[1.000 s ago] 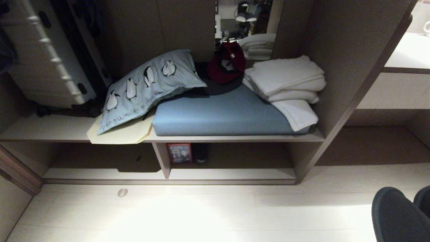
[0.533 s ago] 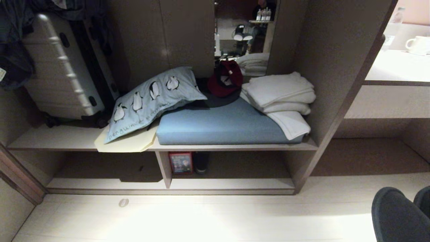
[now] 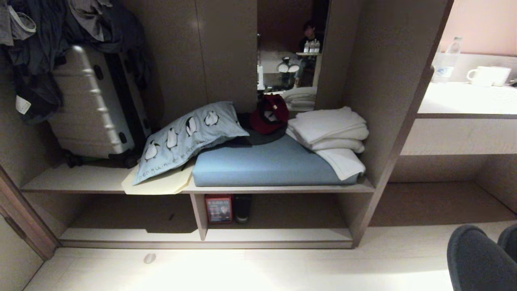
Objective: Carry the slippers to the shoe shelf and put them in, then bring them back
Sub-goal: Place the slippers on the floor
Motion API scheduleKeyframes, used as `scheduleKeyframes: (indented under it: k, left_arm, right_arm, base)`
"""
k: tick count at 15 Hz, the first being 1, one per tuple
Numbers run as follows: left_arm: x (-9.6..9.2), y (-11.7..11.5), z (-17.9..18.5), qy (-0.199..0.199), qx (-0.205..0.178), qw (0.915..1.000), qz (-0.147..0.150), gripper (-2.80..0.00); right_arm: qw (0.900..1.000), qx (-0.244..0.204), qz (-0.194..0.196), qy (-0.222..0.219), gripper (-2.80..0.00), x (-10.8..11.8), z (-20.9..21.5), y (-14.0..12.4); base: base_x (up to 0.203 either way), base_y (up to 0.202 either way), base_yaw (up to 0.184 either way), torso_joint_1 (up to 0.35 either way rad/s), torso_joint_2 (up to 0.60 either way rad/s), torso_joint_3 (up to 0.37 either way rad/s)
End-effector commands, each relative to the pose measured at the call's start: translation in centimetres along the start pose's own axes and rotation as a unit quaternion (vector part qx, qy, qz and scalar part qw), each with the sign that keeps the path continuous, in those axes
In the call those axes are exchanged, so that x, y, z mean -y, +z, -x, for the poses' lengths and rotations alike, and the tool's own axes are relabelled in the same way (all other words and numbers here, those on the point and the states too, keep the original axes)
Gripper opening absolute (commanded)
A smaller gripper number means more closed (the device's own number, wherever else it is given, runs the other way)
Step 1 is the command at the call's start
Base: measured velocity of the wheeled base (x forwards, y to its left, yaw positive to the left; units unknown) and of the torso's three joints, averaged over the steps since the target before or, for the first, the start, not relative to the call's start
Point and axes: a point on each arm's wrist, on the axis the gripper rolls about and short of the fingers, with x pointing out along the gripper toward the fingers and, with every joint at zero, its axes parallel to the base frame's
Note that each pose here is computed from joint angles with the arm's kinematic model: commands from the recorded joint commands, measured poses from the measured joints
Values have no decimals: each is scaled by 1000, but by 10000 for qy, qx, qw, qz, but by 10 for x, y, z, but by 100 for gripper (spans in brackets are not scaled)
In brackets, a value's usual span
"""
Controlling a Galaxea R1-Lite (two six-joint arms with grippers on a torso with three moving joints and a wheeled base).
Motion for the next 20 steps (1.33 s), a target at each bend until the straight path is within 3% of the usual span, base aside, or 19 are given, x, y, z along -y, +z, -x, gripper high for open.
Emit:
scheduleKeyframes:
  k: [1,20]
  left_arm:
    - [0,0,0,0,-9,10000,3,-280]
    - [0,0,0,0,3,10000,3,-280]
  right_arm:
    - [10000,-5,1,-1,-280,0,0,0]
    - [10000,-5,1,-1,-280,0,0,0]
  base:
    - [0,0,0,2,4,195]
    - [0,-3,0,0,1,26]
